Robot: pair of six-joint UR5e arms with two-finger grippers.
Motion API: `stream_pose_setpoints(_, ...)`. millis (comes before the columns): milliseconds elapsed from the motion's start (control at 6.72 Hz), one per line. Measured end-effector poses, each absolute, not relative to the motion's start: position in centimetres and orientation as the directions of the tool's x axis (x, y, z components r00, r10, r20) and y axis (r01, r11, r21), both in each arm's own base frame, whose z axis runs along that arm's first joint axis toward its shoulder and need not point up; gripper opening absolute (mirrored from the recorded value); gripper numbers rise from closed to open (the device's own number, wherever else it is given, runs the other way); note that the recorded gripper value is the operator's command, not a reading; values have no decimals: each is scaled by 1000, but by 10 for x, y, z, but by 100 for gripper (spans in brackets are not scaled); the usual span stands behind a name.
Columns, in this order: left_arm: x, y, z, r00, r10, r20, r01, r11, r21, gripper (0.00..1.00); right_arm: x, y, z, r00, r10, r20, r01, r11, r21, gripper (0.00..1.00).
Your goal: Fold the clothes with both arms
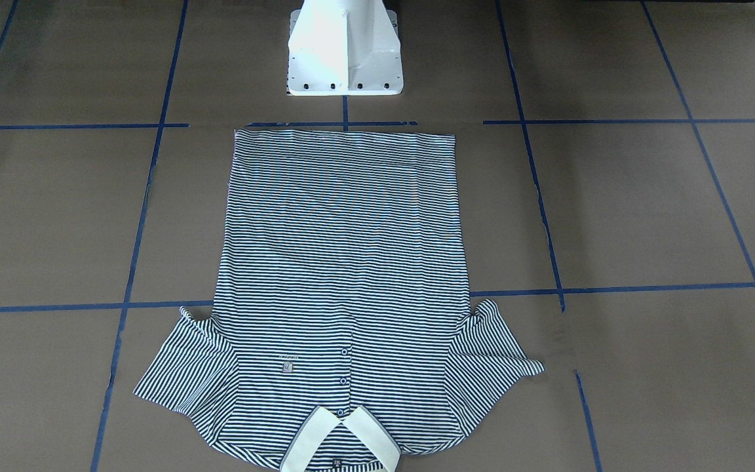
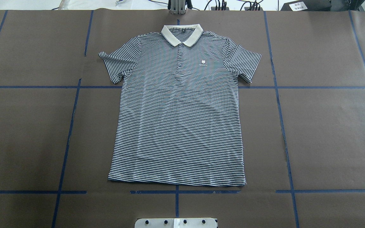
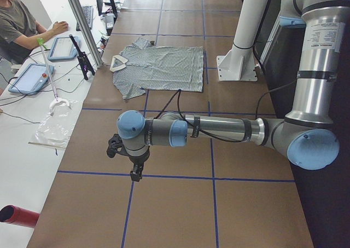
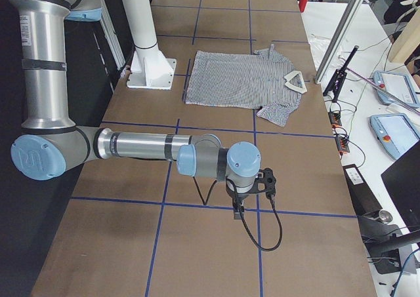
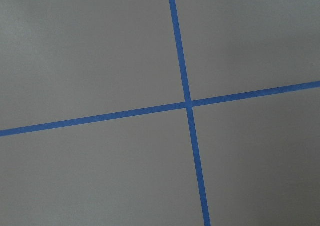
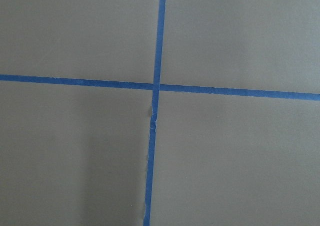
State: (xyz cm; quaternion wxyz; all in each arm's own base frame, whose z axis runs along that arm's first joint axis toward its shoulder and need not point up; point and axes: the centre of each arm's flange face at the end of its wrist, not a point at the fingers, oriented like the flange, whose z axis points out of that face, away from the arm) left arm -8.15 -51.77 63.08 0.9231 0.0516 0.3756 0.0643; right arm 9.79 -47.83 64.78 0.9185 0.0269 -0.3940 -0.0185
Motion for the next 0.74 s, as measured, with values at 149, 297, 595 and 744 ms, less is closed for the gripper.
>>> stream_pose_setpoints(149,-81,-518,631,709,158,-687,-80,986,144,100,97,-479,642,692,-62,719,15,997,72,100)
stream_pose_setpoints(297,-81,-518,630,709,159,-687,-80,986,146,100,94,-482,634,697,-64,714,13,997,77,100)
stream_pose_setpoints(595,-80,-539,606,715,196,-672,-83,977,196,100,54,-505,610,697,-101,710,25,993,117,100)
stream_pose_setpoints(744,-80,-565,572,715,252,-652,-86,957,276,100,12,-529,586,691,-123,712,26,989,145,100)
